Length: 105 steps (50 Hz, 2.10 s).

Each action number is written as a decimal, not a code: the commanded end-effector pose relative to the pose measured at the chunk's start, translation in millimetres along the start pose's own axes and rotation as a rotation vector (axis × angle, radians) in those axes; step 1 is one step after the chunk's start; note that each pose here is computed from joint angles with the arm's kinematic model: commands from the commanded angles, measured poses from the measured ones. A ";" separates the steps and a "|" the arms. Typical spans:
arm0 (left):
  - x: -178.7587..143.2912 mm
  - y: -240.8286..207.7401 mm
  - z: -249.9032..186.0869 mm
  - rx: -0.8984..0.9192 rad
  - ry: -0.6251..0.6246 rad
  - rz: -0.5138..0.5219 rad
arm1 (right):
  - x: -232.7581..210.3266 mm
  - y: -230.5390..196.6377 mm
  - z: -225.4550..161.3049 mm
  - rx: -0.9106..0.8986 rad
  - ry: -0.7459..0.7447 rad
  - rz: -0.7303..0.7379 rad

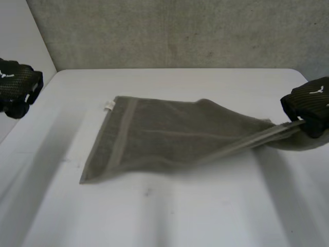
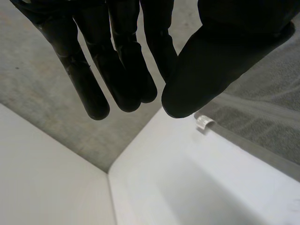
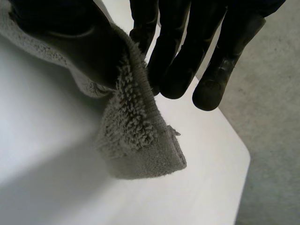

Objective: Fold the towel.

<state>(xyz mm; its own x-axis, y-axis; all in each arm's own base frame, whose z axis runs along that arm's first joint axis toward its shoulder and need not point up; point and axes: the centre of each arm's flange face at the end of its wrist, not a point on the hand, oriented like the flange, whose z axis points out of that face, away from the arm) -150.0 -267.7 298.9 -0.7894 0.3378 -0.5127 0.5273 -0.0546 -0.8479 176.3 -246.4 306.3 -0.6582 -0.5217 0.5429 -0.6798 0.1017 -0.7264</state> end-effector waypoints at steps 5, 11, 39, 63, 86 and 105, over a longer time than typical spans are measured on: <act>46.2 47.8 10.1 -0.166 0.201 -0.093 | -7.2 14.2 22.6 -0.069 -0.095 -0.014; 108.1 66.6 10.1 -0.207 0.394 -0.124 | -17.2 26.2 30.7 -0.098 -0.134 0.010; 150.8 92.5 16.7 -0.167 0.451 -0.111 | -23.1 42.6 49.3 -0.032 -0.059 0.087; 155.7 108.5 24.9 -0.178 0.458 -0.056 | -24.9 45.6 52.2 -0.022 -0.050 0.084; 158.2 115.3 37.0 -0.140 0.432 -0.042 | -26.9 47.3 52.8 -0.021 -0.052 0.084; 141.2 101.2 39.8 -0.097 0.378 -0.036 | -26.5 47.0 53.3 -0.017 -0.048 0.082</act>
<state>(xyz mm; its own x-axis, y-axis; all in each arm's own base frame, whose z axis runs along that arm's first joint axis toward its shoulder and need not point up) -224.1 -260.2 122.1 -0.6333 0.6843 -0.3616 0.5525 0.0725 -0.8304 179.0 -272.7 234.9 -0.6960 -0.5512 0.4601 -0.6298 0.1609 -0.7599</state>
